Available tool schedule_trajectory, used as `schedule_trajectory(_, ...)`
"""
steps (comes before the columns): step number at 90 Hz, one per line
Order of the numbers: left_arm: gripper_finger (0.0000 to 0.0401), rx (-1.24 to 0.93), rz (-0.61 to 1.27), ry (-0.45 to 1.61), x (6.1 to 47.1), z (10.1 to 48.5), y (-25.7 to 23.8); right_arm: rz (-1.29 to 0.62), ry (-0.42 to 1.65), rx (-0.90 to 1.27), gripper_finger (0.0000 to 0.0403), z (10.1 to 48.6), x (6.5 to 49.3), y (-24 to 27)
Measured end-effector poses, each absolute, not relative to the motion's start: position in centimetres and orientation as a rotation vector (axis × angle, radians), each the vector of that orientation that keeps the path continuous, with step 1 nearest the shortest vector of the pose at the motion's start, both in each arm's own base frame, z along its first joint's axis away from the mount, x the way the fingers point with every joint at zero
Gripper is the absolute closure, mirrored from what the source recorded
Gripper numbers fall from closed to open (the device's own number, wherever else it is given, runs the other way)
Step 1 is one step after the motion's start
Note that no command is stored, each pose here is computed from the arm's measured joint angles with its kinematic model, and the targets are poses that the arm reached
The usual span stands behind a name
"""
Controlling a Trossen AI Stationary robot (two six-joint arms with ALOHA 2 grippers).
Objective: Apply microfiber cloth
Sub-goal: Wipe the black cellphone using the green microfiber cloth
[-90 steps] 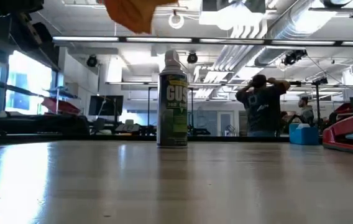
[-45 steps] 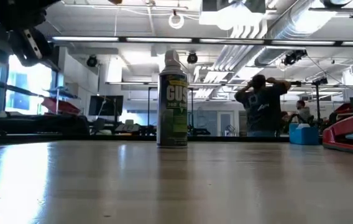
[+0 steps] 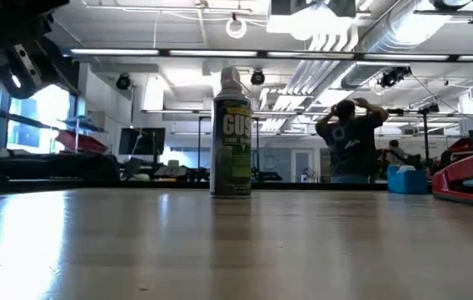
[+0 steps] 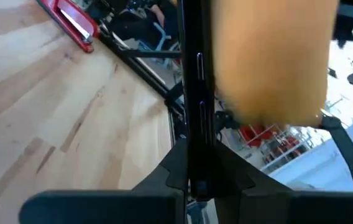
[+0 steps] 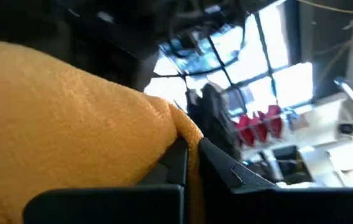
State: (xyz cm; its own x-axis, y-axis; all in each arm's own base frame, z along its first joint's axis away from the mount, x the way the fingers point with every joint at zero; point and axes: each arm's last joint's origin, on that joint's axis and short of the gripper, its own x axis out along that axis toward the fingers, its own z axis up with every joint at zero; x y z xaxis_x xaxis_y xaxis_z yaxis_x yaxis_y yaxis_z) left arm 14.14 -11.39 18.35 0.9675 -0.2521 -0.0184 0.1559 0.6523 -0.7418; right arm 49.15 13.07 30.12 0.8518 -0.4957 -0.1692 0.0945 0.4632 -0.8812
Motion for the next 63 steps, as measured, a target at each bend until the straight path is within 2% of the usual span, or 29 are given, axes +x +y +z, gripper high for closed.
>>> schedule_trajectory(19,0.0385,-0.816,-0.22,0.134,14.1,18.1,-11.6,-0.369,0.423,-1.002,0.0403,30.4,49.1,13.0)
schedule_trajectory(45,0.0385,-0.811,-0.191,0.121,14.1,18.1,-11.5,-0.141,0.391,-0.706,0.0403,29.2,49.0,13.7)
schedule_trajectory(63,0.0385,-0.812,-0.172,0.109,14.2,18.2,-11.3,-0.018,0.389,-0.605,0.0403,27.4,49.4,15.2)
